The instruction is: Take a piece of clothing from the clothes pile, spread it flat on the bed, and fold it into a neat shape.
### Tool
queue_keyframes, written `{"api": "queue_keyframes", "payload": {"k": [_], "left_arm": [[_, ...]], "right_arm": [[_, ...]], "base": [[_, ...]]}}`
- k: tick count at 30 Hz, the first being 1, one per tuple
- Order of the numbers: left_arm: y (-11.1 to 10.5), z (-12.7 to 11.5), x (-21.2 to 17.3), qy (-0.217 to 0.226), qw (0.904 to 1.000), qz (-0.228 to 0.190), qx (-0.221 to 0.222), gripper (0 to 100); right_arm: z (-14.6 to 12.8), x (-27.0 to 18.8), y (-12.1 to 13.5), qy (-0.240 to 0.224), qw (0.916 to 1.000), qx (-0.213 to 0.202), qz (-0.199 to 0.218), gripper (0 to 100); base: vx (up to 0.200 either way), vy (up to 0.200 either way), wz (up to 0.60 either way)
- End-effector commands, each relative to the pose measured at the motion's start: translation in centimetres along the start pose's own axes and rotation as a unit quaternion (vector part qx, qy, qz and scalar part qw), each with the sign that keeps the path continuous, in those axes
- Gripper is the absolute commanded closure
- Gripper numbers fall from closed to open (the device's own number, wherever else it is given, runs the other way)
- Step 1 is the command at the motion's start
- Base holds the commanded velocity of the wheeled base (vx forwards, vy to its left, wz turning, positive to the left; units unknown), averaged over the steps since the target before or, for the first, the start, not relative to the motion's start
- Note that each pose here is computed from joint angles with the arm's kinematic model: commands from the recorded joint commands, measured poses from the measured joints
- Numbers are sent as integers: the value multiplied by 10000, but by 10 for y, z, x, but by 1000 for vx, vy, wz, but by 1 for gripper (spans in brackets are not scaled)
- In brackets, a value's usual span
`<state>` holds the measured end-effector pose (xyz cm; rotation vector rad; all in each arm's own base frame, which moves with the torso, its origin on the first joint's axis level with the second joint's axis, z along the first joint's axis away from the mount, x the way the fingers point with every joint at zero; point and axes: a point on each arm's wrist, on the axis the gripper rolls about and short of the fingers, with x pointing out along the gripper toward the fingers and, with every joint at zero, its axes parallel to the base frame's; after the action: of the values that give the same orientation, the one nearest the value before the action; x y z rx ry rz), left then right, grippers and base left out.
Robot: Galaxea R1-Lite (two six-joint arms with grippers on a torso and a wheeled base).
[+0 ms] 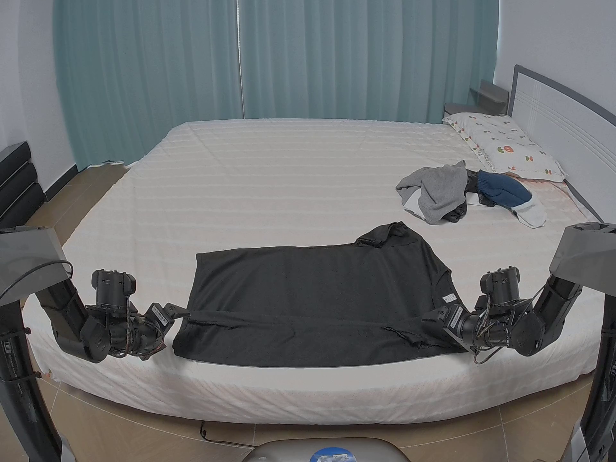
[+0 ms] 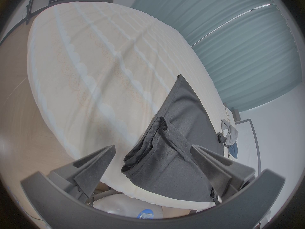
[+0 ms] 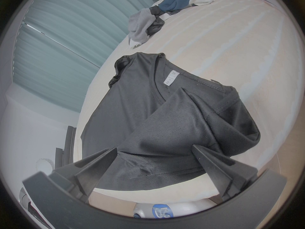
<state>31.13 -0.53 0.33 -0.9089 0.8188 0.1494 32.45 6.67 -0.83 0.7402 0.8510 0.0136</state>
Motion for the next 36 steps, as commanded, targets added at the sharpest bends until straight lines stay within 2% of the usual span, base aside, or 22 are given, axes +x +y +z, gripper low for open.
{"api": "queue_keyframes", "payload": {"k": [1, 9, 14, 18, 29, 36], "left_arm": [[1, 0, 0, 5, 10000, 9, -5, 0], [0, 0, 0, 0, 10000, 3, -3, 0], [0, 0, 0, 0, 10000, 3, -3, 0], [1, 0, 0, 10, 10000, 14, -6, 0], [0, 0, 0, -4, 10000, -3, -1, 0], [0, 0, 0, -13, 10000, -17, -3, 0]], "right_arm": [[3, 0, 5, -68, 9999, -36, 98, 0], [6, -22, 35, -260, 9979, -238, 543, 0], [-9, -20, 49, -80, 9965, -405, 731, 0], [-18, -9, 55, 66, 9963, -335, 791, 0], [-38, 21, 44, 477, 9972, -237, 522, 0], [-32, 11, 51, 325, 9971, -236, 653, 0]], "base": [[0, 0, 0], [0, 0, 0], [0, 0, 0], [0, 0, 0], [0, 0, 0], [0, 0, 0]]}}
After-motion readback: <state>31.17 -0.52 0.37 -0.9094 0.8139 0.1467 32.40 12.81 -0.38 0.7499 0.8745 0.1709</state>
